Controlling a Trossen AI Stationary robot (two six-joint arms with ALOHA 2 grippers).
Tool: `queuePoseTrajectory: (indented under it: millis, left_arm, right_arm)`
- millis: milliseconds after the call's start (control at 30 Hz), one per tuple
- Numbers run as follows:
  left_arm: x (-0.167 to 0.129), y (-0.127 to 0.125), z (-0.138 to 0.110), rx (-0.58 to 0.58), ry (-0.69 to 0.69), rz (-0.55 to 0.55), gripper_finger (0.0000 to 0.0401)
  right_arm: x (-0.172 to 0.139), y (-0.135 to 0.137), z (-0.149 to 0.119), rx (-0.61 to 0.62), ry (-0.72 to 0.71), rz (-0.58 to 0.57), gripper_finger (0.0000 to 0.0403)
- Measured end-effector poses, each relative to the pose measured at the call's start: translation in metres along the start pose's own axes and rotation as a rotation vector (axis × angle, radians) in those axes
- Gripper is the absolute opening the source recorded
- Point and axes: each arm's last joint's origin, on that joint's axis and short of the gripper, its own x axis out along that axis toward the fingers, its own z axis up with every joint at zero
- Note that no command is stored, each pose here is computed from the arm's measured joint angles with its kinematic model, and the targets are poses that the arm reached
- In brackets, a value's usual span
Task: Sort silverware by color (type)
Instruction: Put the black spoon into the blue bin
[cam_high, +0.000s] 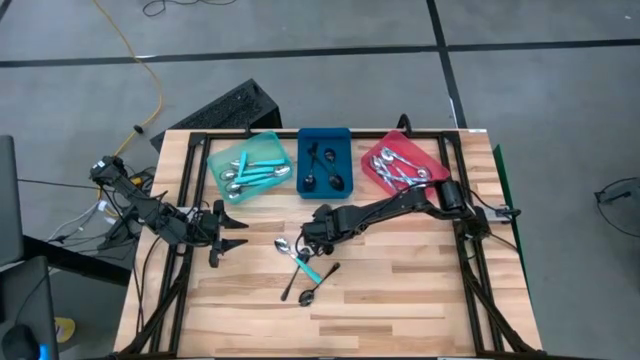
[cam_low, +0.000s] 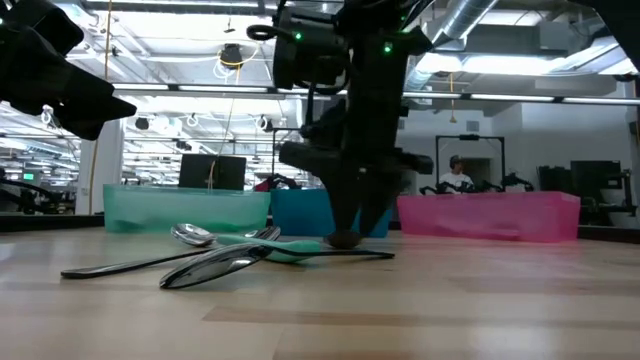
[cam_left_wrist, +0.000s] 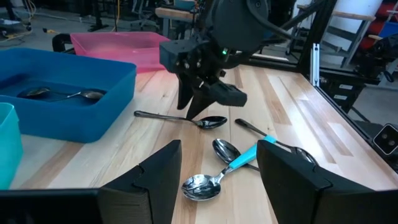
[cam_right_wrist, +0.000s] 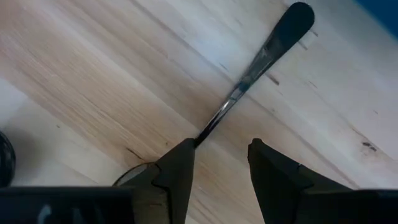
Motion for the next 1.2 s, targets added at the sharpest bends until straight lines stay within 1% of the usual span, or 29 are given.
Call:
queuePoseTrajectory:
  millis: [167, 300, 400, 600, 733, 867, 967, 1067, 1200]
  left_arm:
    - [0.0, 0.0, 0.0, 0.007, 0.0, 0.001, 0.0194]
    - [0.0, 0.0, 0.0, 0.007, -0.004, 0.011, 0.0194]
    - [0.0, 0.0, 0.0, 0.003, -0.004, 0.012, 0.0194]
    - [0.0, 0.0, 0.0, 0.0, -0.004, 0.012, 0.0194]
    - [0.0, 0.0, 0.0, 0.001, -0.004, 0.011, 0.0194]
    - [0.0, 0.0, 0.0, 0.001, -0.006, 0.017, 0.0194]
    - [0.0, 0.0, 0.0, 0.001, -0.006, 0.017, 0.0194]
    - [0.0, 0.0, 0.0, 0.001, -0.006, 0.017, 0.0194]
    - [0.0, 0.001, 0.0, 0.001, -0.006, 0.018, 0.0194]
  right_arm:
    - [0.003, 0.0, -0.001, 0.008, -0.005, 0.019, 0.0175]
    - [0.004, 0.007, 0.003, 0.018, -0.052, 0.09, 0.0169]
    - [0.004, 0.01, 0.005, 0.013, -0.075, 0.122, 0.0162]
    - [0.005, 0.009, 0.005, -0.012, -0.075, 0.116, 0.0148]
    - [-0.001, 0.012, 0.005, -0.014, -0.124, 0.108, 0.0143]
    - [-0.01, 0.015, 0.009, -0.002, -0.163, 0.131, 0.0141]
    - [-0.008, 0.015, 0.009, -0.001, -0.163, 0.13, 0.0141]
    - [-0.008, 0.015, 0.009, 0.028, -0.166, 0.135, 0.0141]
    - [-0.003, 0.012, 0.006, 0.046, -0.157, 0.114, 0.0141]
